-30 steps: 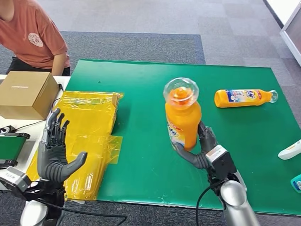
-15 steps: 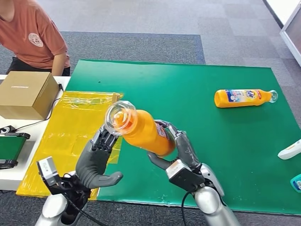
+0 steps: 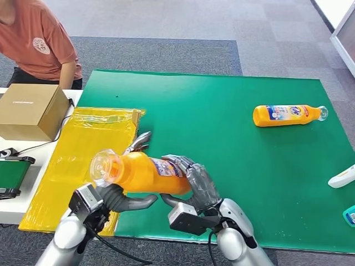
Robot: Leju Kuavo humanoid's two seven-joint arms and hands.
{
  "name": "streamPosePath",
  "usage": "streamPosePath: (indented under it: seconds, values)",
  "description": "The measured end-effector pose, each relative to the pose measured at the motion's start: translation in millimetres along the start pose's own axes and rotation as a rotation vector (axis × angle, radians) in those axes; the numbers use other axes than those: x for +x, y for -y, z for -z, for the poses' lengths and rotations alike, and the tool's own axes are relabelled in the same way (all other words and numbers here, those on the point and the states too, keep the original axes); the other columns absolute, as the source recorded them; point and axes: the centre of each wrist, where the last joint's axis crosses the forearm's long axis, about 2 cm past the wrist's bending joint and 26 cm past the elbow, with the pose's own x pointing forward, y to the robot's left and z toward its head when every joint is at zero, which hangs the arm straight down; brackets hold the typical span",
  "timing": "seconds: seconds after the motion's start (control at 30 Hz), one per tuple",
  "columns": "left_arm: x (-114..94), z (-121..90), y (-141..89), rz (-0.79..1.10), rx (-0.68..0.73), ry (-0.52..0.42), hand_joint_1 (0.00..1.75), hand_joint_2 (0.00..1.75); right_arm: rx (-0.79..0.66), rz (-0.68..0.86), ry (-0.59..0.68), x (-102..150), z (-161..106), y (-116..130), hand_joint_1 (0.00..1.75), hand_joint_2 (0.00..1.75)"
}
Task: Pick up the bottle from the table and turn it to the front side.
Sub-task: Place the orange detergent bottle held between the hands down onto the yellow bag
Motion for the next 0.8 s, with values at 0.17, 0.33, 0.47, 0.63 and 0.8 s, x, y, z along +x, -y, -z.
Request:
streamPosePath:
  seconds: [0.17,0.33,0.47,0.63,0.8]
  values:
    - [-0.3,0.6,-1.6,0.155,0.02,-0.01,0.0,1.75,0.05,-0.019,-0.009,4.5,-3.2,-8.1,1.75,1.75]
    - [-0.6,1.3,1.0,0.123,0.003,-0.004,1.75,1.75,0.074,-0.026,-0.005,5.5,-2.1,-12.3,1.75,1.75]
    - [-2.1,1.3,3.8,0.042,-0.02,0.0,1.75,1.75,0.082,-0.031,0.008,5.9,2.3,-12.5,1.75,1.75]
    - [-4.4,0.3,5.2,-0.05,-0.03,0.002,1.75,1.75,0.084,-0.027,0.007,5.4,3.0,-12.9,1.75,1.75]
    - [-6.5,-1.1,5.1,-0.102,-0.022,0.001,1.75,1.75,0.072,-0.017,-0.002,4.4,2.6,-12.8,0.82,1.75]
